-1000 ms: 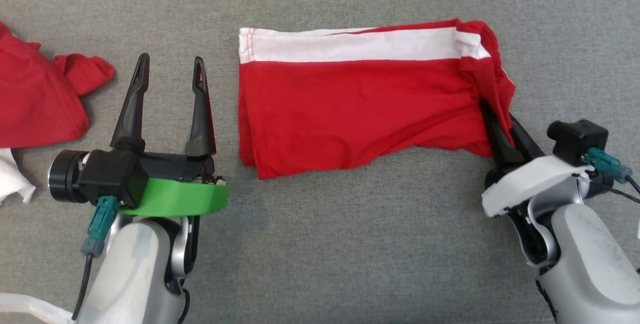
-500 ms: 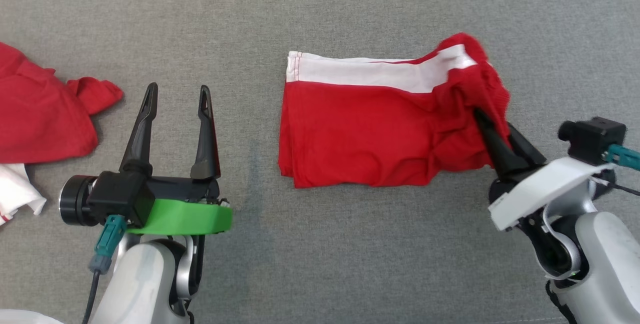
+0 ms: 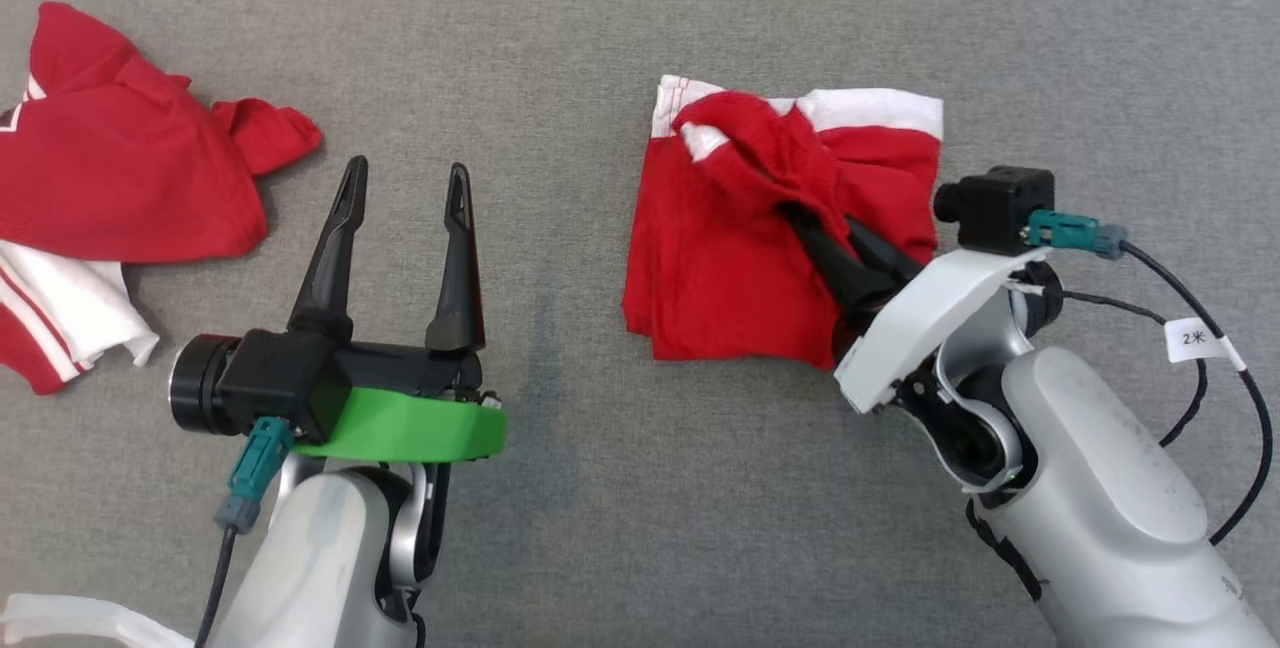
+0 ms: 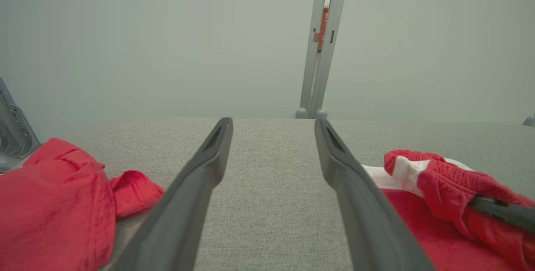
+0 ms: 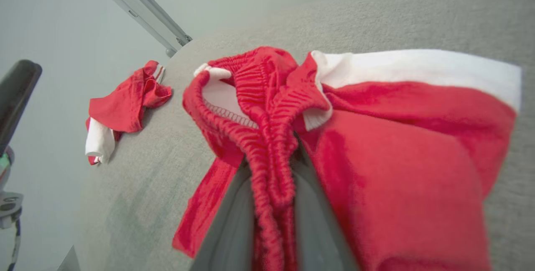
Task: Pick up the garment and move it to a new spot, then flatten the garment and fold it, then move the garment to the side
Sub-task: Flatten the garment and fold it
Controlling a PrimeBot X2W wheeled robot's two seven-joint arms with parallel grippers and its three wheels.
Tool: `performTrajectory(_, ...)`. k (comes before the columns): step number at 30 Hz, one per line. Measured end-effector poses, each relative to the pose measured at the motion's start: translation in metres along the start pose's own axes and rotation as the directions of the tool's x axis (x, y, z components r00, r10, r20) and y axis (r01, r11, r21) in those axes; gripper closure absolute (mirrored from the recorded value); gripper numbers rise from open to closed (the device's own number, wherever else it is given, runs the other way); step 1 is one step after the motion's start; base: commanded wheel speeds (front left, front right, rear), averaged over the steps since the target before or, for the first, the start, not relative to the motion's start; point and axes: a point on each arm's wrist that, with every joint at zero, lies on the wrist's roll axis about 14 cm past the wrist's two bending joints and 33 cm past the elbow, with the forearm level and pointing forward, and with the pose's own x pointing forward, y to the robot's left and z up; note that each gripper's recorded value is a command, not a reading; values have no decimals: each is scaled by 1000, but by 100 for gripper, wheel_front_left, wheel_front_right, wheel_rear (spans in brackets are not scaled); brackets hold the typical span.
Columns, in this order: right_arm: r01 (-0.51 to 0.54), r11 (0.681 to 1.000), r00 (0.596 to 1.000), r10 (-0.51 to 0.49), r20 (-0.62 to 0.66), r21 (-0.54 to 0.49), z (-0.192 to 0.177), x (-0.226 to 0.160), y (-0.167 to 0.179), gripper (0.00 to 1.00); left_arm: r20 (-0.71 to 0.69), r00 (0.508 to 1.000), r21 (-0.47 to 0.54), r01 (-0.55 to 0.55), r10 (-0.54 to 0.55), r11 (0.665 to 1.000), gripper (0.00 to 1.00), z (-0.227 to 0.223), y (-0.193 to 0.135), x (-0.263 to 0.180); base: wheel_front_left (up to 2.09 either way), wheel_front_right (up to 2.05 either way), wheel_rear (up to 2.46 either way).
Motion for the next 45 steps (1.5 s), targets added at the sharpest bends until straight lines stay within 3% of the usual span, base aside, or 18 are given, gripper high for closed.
performTrajectory(5,-22,999,999,22,24,27,-8,19,9,100,-19,1000,9,-20,20,1000,0,-7,8,-1,0,0,0)
performTrajectory(7,-40,999,999,39,35,29,-10,24,15,18,-24,999,10,-25,25,1000,0,-10,10,-1,0,0,0)
performTrajectory(8,-45,999,998,44,43,19,-10,25,17,0,-25,999,9,-25,25,1000,0,-11,10,-1,0,0,0)
performTrajectory(14,-135,980,973,159,167,-147,11,26,52,0,-24,1000,4,-16,16,1000,0,-12,6,1,0,0,0)
performTrajectory(19,-118,954,939,197,281,-274,39,13,52,0,-20,1000,4,-11,11,1000,0,-11,4,3,0,0,0)
performTrajectory(21,-69,950,926,174,335,-304,56,4,41,0,-19,1000,7,-8,8,1000,0,-11,4,4,0,0,0)
performTrajectory(25,115,941,906,32,422,-317,80,-30,-7,0,-22,1000,16,-11,11,1000,0,-11,5,2,0,0,0)
performTrajectory(32,390,873,844,-213,493,-291,91,-109,-72,0,-19,999,45,-29,29,999,0,-6,12,-4,0,0,0)
performTrajectory(36,459,846,820,-286,495,-271,87,-140,-77,0,-27,999,61,-36,38,998,0,-5,16,-14,0,0,0)
performTrajectory(45,490,836,801,-322,504,-246,85,-178,-51,0,-61,998,75,-3,7,997,0,-4,7,-37,0,0,0)
